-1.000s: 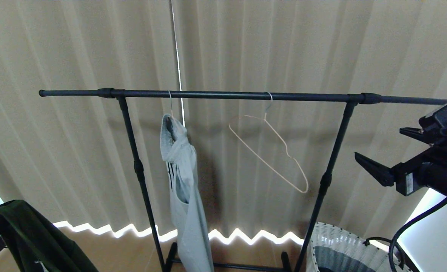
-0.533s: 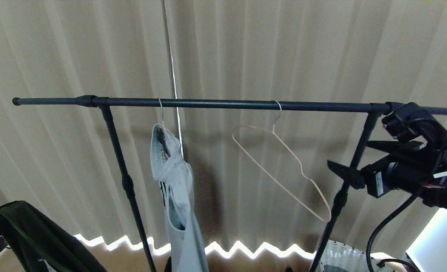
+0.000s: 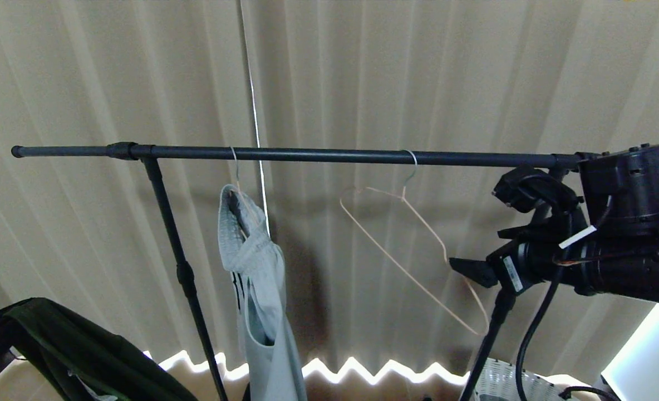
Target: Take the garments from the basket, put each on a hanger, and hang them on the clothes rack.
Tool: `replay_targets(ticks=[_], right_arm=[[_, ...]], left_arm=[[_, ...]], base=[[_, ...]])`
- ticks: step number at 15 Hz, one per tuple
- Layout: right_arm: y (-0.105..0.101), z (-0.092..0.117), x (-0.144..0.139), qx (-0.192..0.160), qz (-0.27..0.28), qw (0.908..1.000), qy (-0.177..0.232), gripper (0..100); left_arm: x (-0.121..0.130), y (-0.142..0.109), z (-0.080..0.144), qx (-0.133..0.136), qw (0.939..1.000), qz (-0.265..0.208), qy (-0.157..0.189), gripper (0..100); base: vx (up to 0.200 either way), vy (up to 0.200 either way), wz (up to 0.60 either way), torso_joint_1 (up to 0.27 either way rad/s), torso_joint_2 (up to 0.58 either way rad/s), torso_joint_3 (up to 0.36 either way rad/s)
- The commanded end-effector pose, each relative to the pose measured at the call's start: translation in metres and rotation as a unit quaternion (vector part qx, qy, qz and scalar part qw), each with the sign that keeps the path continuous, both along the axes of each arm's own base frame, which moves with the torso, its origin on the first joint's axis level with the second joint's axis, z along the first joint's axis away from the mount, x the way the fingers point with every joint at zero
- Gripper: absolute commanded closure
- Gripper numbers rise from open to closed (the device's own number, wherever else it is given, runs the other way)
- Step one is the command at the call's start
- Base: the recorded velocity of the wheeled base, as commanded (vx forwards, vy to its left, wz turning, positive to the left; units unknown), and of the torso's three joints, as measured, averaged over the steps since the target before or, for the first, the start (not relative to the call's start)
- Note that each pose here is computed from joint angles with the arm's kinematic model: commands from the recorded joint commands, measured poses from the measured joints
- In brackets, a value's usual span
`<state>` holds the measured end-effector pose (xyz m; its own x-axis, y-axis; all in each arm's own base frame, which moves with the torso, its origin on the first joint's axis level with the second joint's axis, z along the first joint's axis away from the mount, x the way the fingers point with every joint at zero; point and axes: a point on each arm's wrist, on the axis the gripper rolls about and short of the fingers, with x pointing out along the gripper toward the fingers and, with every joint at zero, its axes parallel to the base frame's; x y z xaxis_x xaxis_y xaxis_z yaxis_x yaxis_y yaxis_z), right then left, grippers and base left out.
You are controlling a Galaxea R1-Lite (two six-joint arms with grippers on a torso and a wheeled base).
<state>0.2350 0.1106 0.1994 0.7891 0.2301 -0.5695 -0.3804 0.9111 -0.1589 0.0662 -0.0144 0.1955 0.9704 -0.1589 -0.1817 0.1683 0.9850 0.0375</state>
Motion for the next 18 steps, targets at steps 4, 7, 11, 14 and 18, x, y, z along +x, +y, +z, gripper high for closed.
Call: replay_targets(ticks=[4, 7, 11, 14, 18], right_arm=[[0.028, -0.017, 0.040, -0.001, -0.025, 0.9957, 0.089, 0], [0.040, -0.031, 0.052, 0.019, -0.047, 0.9925, 0.111, 0], [0.047, -0.042, 0.063, 0.026, -0.050, 0.9932, 0.102, 0], [0.047, -0.043, 0.063, 0.024, -0.052, 0.9934, 0.099, 0], [0.045, -0.037, 0.060, 0.016, -0.066, 0.9940, 0.086, 0]], left_arm=[[0.000, 0.000, 0.000, 0.000, 1.0000, 0.000, 0.001, 100], [0.000, 0.000, -0.001, 0.002, 1.0000, 0.000, 0.003, 100], [0.000, 0.000, -0.003, 0.003, 1.0000, -0.001, 0.004, 100], [0.000, 0.000, -0.003, 0.003, 1.0000, -0.001, 0.004, 100], [0.000, 0.000, -0.003, 0.003, 1.0000, -0.001, 0.005, 100]], base=[[0.000, 0.000, 0.00, 0.000, 0.00, 0.000], [0.000, 0.000, 0.00, 0.000, 0.00, 0.000], [0.000, 0.000, 0.00, 0.000, 0.00, 0.000], [0.000, 0.000, 0.00, 0.000, 0.00, 0.000], [0.000, 0.000, 0.00, 0.000, 0.00, 0.000]])
